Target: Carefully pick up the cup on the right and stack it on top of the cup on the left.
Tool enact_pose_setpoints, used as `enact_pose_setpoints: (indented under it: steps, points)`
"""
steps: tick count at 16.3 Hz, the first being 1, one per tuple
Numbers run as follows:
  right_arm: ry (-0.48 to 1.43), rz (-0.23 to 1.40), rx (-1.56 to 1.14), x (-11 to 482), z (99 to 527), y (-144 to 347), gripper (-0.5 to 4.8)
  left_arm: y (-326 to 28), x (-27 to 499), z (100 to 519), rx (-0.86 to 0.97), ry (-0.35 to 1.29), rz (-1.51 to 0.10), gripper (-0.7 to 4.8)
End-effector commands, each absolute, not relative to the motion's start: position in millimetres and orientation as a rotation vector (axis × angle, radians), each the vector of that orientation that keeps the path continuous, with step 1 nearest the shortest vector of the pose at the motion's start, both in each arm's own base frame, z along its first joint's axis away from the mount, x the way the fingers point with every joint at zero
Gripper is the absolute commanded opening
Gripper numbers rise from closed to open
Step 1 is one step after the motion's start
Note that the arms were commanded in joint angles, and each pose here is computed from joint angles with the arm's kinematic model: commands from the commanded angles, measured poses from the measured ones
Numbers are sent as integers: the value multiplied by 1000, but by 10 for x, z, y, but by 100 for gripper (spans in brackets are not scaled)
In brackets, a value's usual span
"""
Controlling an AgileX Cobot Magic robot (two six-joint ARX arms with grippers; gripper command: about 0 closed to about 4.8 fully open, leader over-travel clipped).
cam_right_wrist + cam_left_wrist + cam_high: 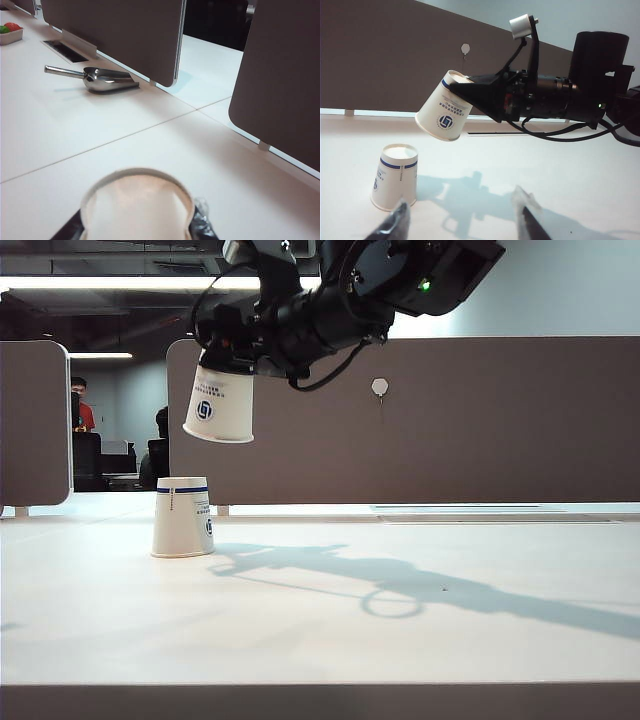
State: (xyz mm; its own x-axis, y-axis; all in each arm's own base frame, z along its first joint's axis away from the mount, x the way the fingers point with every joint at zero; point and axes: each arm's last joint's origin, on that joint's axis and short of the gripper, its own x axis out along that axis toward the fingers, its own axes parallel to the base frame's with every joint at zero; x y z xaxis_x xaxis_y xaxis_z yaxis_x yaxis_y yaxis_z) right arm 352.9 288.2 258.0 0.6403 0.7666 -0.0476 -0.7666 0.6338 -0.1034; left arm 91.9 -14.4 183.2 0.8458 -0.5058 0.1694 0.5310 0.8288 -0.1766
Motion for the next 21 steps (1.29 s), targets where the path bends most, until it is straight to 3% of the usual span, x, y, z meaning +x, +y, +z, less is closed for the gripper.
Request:
enact_pose_setpoints:
  steps: [1, 7, 14, 21]
  points:
    - [-18, 872, -113, 3545, 2578, 2904, 198, -145, 916, 1844, -225, -123, -555, 278]
    - [10, 920, -140, 3639, 2518, 3272, 198, -145, 916, 1844, -224, -123, -557, 278]
    - [22, 888, -152, 3848, 2474, 3364, 198, -145, 915, 1844, -225, -123, -558, 278]
    - [157, 906, -183, 3819, 2247, 3425, 198, -145, 915, 1848, -224, -127, -558, 278]
